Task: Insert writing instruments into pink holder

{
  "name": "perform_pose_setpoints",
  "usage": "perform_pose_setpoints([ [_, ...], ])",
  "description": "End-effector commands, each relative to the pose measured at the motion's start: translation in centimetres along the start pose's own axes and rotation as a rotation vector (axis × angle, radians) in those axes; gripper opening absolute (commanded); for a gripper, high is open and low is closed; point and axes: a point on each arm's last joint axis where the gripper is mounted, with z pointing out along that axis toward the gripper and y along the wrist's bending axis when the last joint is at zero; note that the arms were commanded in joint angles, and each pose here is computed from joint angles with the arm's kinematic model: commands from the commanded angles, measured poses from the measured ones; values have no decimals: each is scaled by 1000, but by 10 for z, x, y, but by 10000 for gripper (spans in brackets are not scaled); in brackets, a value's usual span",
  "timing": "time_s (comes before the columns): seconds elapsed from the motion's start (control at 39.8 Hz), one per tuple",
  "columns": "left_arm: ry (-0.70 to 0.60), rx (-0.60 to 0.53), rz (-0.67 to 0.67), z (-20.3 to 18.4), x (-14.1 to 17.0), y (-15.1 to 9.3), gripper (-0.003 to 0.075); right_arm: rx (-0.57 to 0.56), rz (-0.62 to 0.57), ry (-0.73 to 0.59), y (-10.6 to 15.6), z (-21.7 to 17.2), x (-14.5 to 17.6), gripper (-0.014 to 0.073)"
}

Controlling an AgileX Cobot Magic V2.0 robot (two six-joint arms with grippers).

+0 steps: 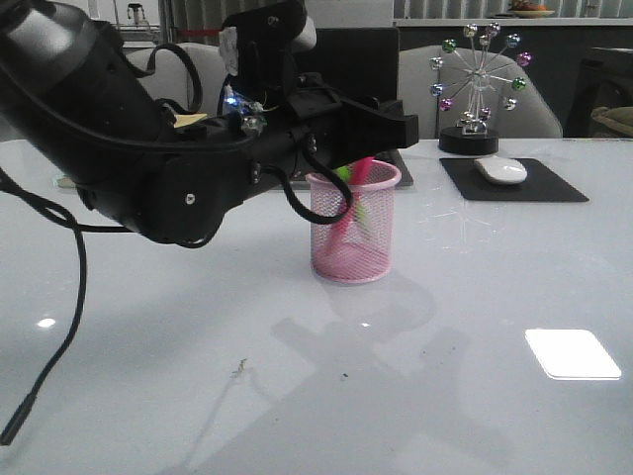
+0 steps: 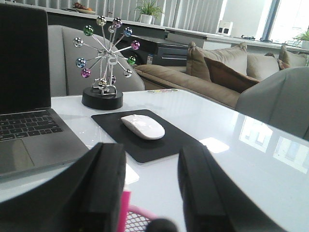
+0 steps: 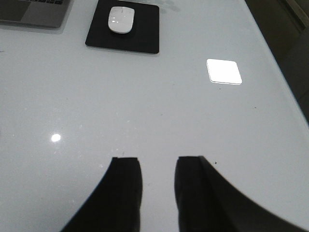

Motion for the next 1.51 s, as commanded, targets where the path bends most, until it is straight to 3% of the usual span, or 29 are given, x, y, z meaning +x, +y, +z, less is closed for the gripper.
perform_pose_setpoints([
  [0.0,-168,32,-6,1,-39,-7,358,17,-6,-105,-2,-5,-15,319],
  [0.15,-150,29,-4,-1,-59,-11,356,17,-6,-105,-2,-5,-15,319],
  [0.38,-86,-42,11,-19,-124,-1,356,17,-6,-105,-2,-5,-15,319],
  [0.83,2,-270,189,-106,-249,41,355,17,-6,-105,-2,-5,-15,319],
  [1.01,123,-434,206,-150,-273,57,356,17,-6,-105,-2,-5,-15,319],
  [1.16,124,-530,237,-190,-286,62,356,17,-6,-105,-2,-5,-15,319],
  [1.48,122,-640,232,-267,-255,53,356,17,-6,-105,-2,-5,-15,319],
])
